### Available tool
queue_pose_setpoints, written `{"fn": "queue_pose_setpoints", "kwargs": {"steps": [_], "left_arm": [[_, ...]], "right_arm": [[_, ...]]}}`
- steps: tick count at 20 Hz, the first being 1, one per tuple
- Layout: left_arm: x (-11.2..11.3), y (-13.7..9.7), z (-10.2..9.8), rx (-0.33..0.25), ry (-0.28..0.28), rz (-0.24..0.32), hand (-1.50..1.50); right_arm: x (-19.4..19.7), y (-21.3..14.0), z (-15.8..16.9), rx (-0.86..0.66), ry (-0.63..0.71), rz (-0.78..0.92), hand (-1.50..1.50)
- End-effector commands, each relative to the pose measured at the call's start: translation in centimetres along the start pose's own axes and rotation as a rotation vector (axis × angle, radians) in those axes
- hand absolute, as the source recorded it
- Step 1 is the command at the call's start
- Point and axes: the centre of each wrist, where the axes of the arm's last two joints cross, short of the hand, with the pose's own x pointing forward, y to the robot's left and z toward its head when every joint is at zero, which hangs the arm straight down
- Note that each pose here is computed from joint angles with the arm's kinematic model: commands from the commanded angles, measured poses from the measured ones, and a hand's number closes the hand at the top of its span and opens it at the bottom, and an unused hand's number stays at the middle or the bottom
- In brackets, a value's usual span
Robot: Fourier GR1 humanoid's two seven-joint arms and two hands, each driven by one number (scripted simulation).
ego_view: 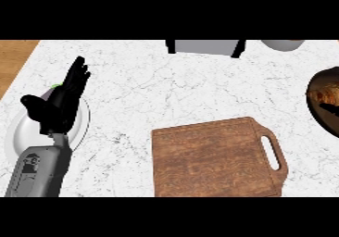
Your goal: Pick the croissant from the cutting board and place it in the pan
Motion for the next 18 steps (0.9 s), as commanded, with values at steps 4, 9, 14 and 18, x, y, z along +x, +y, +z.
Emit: {"fn": "queue_pose_setpoints", "kwargs": {"steps": [4,9,14,18], "left_arm": [[0.0,-0.4,-0.1,-0.019,-0.004,0.009,0.00],[0.0,0.2,0.2,0.031,0.008,-0.005,0.00],[-0.5,1.1,0.7,0.038,0.010,-0.002,0.00],[-0.8,1.5,0.7,0.052,0.008,0.001,0.00]], "right_arm": [[-1.0,1.5,0.5,0.227,0.049,-0.191,-1.50],[-2.0,1.1,1.4,0.122,-0.029,-0.248,-1.50],[-2.4,-1.7,1.3,-0.052,-0.075,-0.450,-1.50],[-4.7,-4.1,3.9,0.000,-0.080,-0.575,-1.50]]}}
